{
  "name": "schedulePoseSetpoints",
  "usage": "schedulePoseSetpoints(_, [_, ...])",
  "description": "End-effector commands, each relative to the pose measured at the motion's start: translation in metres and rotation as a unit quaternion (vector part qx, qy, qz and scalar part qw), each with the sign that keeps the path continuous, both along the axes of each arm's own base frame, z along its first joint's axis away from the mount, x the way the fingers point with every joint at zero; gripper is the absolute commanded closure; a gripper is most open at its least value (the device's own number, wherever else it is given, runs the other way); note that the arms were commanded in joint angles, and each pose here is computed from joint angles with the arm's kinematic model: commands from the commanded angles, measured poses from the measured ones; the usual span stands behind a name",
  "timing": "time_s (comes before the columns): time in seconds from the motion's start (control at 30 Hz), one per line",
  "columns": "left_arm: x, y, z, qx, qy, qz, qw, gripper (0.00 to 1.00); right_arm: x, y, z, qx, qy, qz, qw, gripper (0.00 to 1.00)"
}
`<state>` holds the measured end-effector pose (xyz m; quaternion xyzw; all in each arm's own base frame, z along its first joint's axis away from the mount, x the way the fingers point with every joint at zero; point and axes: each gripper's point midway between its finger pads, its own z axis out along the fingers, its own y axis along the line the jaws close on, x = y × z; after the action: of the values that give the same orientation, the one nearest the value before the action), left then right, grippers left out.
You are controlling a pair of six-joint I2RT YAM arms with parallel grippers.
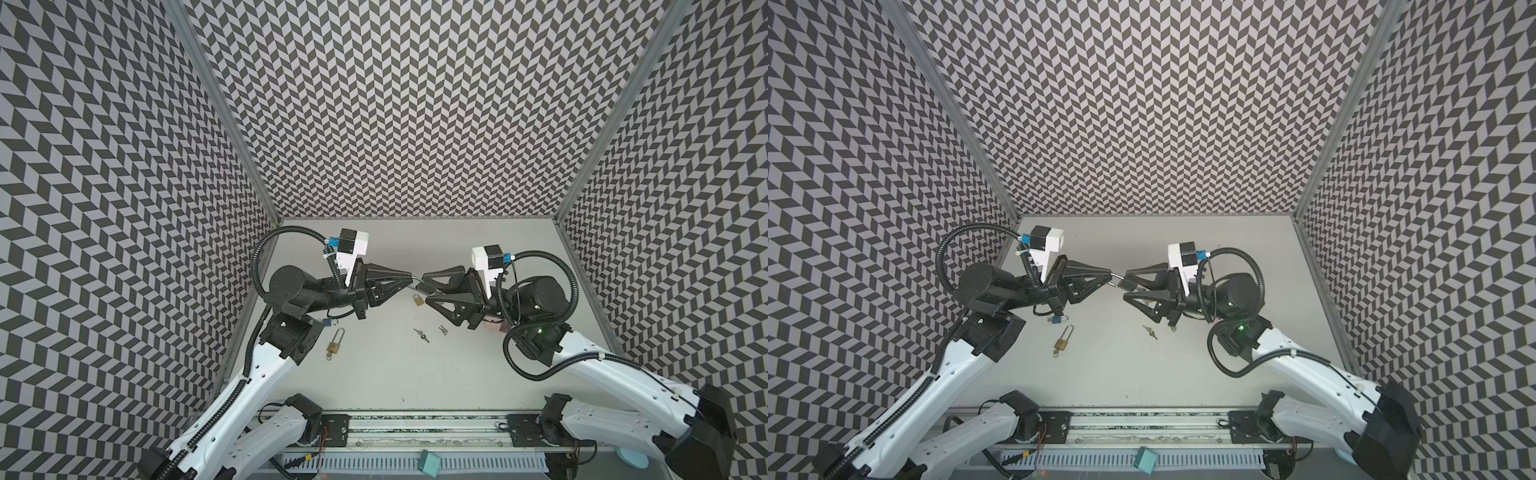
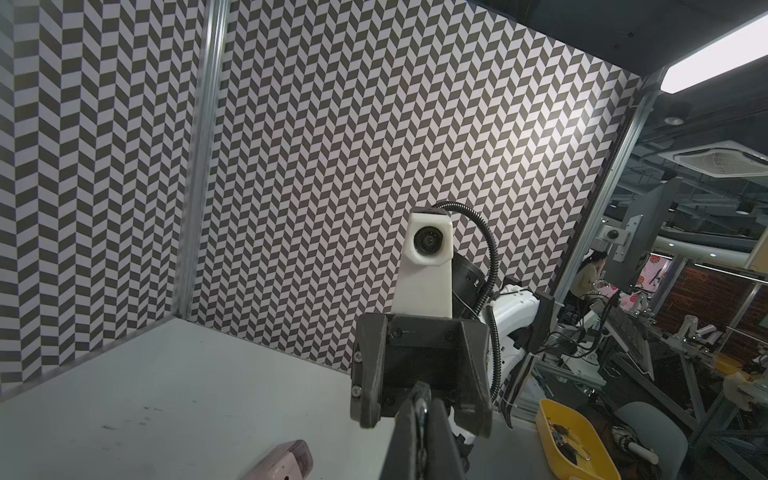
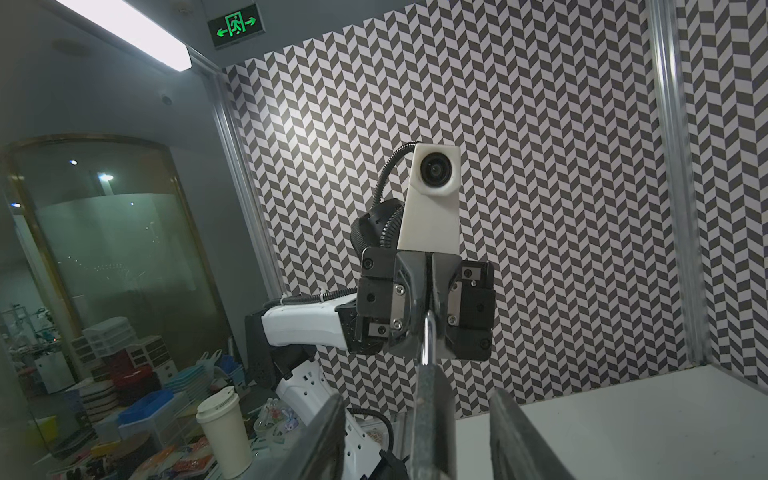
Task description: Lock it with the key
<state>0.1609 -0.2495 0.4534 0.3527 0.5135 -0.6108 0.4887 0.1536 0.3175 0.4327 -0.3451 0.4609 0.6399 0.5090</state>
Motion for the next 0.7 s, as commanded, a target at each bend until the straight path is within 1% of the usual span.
schedulePoseSetpoints(0.0, [-0.0034,0.0024,0.0103,-0.018,-0.016,0.003,1.000,1.00,-0.0041,-0.0009,0.0067,0.017,-0.035,-0.007,0.999,0.49])
schedulePoseSetpoints(0.43, [-0.0010,0.0014,0.0087,-0.024,-0.007,0.000,1.000,1.00,-0.0012,0.0036,0.0041,0.016,-0.037,-0.016,0.999,0.70])
schedulePoseSetpoints(0.67, [0.0008,0.0014,0.0073,-0.025,-0.004,0.004,1.000,1.00,-0.0018,0.0028,0.0036,0.016,-0.033,-0.016,0.999,0.89])
